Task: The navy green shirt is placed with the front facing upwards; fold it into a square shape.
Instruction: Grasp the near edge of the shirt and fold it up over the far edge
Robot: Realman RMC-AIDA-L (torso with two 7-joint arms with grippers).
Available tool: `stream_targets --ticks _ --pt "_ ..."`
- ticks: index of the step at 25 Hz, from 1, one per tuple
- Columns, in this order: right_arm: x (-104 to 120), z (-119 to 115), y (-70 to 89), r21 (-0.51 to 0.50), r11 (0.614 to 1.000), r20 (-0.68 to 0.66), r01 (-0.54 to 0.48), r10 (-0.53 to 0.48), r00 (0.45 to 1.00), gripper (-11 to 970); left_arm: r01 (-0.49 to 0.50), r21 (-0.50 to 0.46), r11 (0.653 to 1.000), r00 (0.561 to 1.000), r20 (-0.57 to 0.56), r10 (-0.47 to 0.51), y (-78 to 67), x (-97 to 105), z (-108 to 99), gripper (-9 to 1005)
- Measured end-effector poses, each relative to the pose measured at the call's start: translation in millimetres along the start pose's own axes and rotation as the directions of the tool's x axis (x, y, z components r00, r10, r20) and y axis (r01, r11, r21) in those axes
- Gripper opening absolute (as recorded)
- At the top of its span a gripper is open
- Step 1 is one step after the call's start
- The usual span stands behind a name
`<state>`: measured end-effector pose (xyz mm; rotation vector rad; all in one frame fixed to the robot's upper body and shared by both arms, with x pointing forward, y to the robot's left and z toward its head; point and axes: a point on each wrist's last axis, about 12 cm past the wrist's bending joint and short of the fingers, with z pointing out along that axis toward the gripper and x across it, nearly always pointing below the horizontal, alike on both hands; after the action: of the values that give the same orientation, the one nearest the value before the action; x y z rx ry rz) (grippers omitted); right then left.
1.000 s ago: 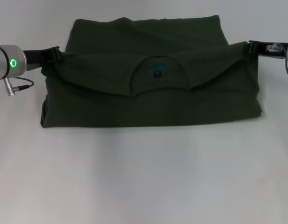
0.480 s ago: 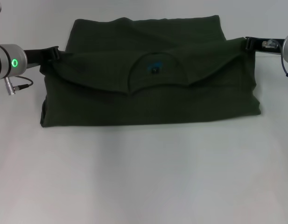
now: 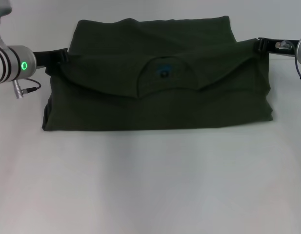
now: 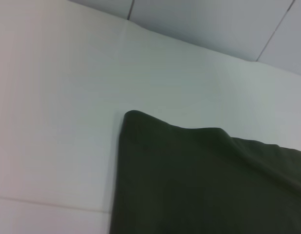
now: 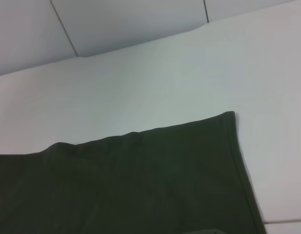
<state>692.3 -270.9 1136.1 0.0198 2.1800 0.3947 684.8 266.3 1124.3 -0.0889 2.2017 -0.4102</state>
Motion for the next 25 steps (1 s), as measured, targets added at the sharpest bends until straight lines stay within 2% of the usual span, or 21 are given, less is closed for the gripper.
stream_targets --ticks 8,25 --pt "2.0 -1.0 -3.4 0.008 1.000 0.001 -0.006 0.006 1.000 55 -0.013 0.008 1.000 1.000 -0.002 0.013 -7.3 -0.7 3.4 32" --pt "-1.9 0.7 0.2 0.012 1.000 -0.002 0.020 -0.020 1.000 60 0.003 -0.004 1.000 1.000 0.014 -0.003 -6.3 -0.8 3.9 31"
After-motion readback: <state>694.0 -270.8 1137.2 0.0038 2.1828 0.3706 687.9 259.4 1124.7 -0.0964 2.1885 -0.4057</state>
